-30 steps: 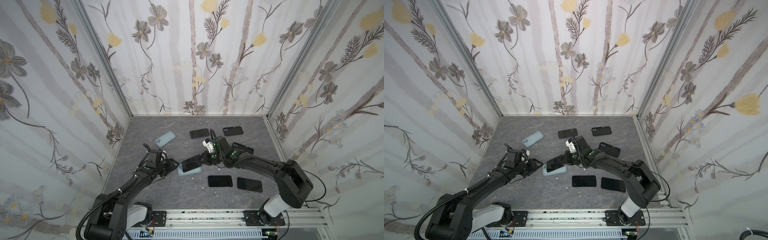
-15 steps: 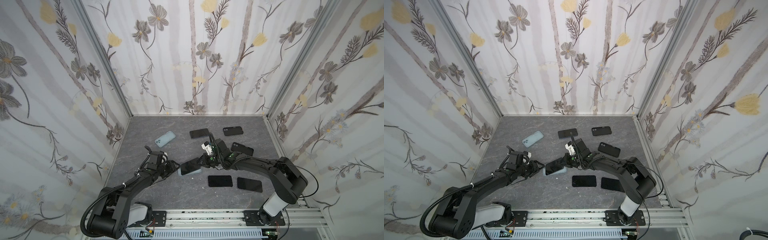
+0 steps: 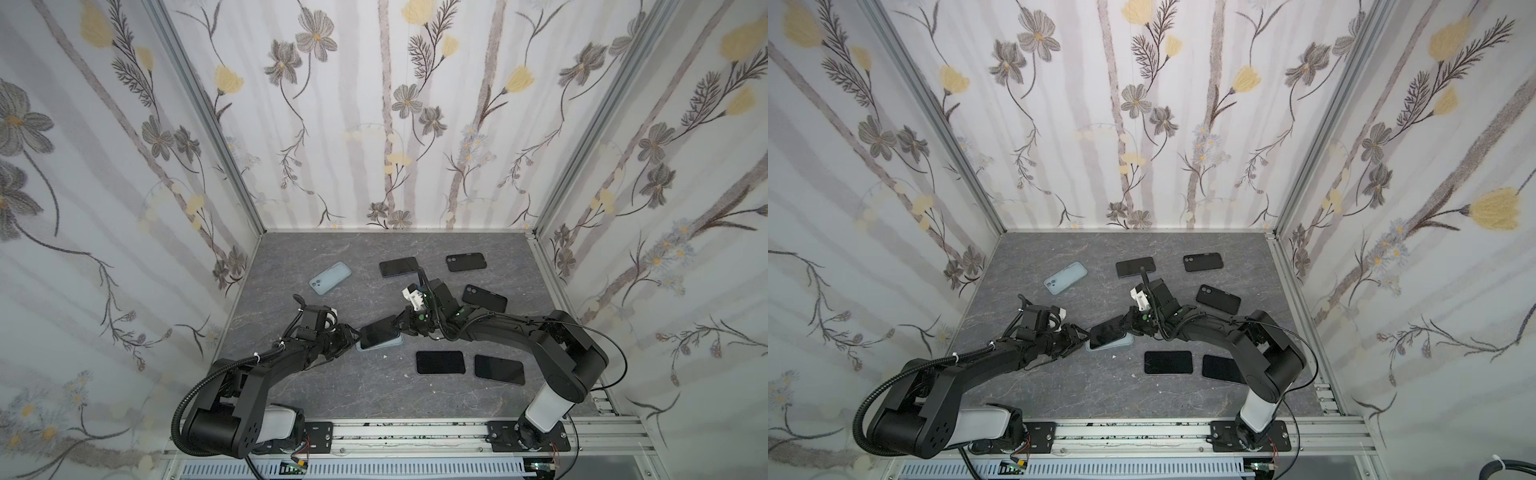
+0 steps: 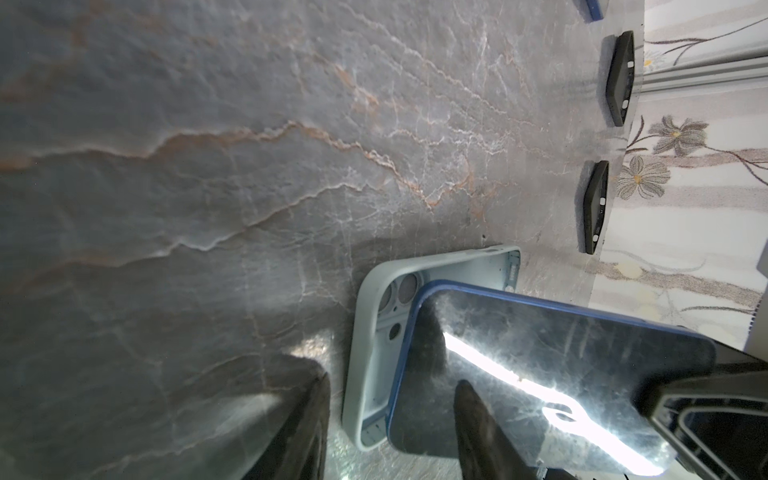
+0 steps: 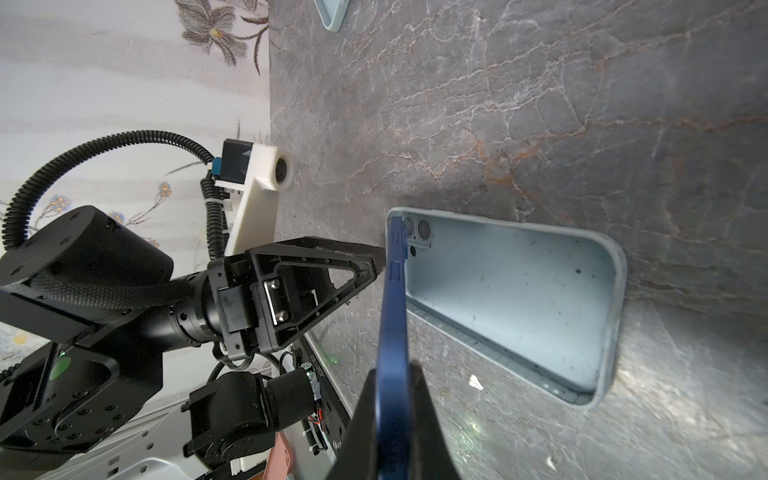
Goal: Put the phone into the phone case
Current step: 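Bring the held phone over the mint case while the left gripper holds the case, then lower the phone edge-first into the mint case with the right gripper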
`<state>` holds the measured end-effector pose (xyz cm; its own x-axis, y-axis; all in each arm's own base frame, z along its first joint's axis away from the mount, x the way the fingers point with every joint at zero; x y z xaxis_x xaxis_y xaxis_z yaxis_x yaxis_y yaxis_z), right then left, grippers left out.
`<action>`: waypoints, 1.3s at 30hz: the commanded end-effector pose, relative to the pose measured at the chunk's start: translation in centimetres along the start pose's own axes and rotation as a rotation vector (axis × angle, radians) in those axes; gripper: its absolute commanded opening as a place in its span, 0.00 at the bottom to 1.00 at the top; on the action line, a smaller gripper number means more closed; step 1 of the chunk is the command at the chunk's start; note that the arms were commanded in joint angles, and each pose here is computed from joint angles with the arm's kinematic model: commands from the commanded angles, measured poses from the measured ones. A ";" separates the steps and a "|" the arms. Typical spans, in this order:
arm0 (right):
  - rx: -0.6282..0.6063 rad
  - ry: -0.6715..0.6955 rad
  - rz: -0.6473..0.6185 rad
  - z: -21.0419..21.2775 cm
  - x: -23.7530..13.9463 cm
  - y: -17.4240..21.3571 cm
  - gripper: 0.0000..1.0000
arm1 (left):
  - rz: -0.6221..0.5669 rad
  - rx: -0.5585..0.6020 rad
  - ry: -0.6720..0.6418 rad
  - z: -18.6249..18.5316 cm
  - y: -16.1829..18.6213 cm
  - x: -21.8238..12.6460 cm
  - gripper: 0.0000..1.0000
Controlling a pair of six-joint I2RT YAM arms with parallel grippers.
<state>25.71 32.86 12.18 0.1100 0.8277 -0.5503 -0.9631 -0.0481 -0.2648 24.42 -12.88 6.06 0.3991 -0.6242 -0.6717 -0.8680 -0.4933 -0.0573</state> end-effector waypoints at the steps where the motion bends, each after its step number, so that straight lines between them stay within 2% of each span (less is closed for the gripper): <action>1: -0.011 -0.044 -0.006 0.6 0.2 -0.2 0.00 | 0.001 0.012 0.028 -0.4 -0.1 0.1 0.47; 9: 0.014 -0.030 0.041 -0.7 1.1 0.6 0.00 | 0.019 0.008 0.026 -0.2 0.1 0.4 0.47; 30: 0.037 -0.004 0.066 -3.1 2.5 1.5 0.00 | 0.057 -0.003 0.001 0.9 1.1 1.0 0.46; 39: 0.032 0.061 0.079 -4.5 2.5 2.1 0.01 | -0.003 0.005 -0.087 2.2 0.9 0.5 0.46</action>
<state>26.09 33.34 9.23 0.0702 0.8533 -0.5167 -0.9656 -0.0720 -0.2500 24.40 -13.17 5.42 0.4083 -0.6276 -0.6629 -0.8721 -0.4827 -0.0802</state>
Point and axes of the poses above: each gripper's point midway between its finger pads, its own x axis out along the fingers, its own z axis along the line the jaws close on, y = z × x, the point moved 4 cm from there along -x, back along the fingers, and after that the axes turned 6 degrees about -x, right-handed, at the moved point
